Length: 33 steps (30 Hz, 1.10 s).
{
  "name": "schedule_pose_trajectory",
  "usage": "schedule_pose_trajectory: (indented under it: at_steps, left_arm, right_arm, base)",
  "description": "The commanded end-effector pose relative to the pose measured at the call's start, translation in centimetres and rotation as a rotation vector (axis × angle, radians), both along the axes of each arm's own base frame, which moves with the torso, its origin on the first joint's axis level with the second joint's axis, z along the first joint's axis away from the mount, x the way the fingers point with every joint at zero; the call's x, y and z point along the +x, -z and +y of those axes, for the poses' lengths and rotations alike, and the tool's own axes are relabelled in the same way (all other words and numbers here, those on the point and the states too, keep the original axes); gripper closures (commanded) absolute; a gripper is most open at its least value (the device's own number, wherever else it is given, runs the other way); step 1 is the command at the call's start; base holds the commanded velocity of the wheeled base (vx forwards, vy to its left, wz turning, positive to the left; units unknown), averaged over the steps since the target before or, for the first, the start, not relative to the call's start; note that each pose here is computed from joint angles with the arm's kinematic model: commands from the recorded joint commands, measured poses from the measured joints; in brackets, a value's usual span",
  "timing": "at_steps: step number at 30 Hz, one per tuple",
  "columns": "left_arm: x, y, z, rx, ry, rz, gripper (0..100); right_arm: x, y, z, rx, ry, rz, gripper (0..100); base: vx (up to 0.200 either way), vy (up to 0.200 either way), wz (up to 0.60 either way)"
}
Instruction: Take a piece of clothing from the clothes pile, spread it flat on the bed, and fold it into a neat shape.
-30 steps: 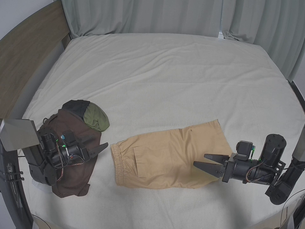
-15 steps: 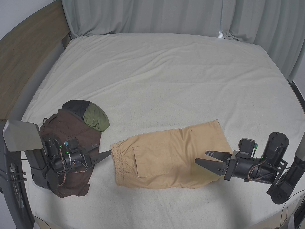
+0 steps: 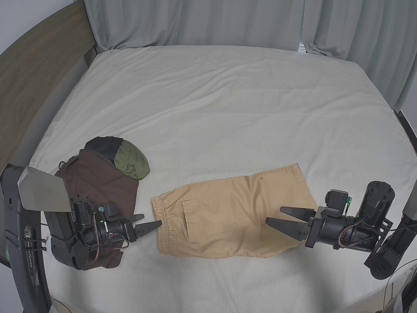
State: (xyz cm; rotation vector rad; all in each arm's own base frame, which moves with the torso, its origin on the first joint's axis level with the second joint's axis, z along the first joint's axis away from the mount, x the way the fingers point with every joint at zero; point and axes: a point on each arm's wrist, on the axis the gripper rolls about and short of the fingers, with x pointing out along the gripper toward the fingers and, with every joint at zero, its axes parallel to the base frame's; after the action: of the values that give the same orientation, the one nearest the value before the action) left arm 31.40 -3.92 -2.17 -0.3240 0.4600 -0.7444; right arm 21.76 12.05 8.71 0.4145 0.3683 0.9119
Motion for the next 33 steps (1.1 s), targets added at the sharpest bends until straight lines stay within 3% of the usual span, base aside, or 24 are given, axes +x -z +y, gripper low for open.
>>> schedule_pose_trajectory:
  at_steps: [1,19,33]
  left_arm:
    - [-0.1,1.8,-0.4,0.007,0.009,0.051,0]
    - [-0.4,4.6,-3.0,0.017,0.077,0.122,0]
    - [0.5,4.3,-5.7,-0.088,-0.004,0.221,0]
  right_arm:
    - [0.0,0.1,0.0,-0.002,-0.001,0.004,0]
    - [-0.1,0.2,0.2,-0.005,-0.007,0.009,0]
    - [-0.1,0.3,0.2,-0.007,-0.008,0.010,0]
  base:
    - [0.000,0.000,0.00]
    - [0.000,0.000,0.00]
    - [0.000,0.000,0.00]
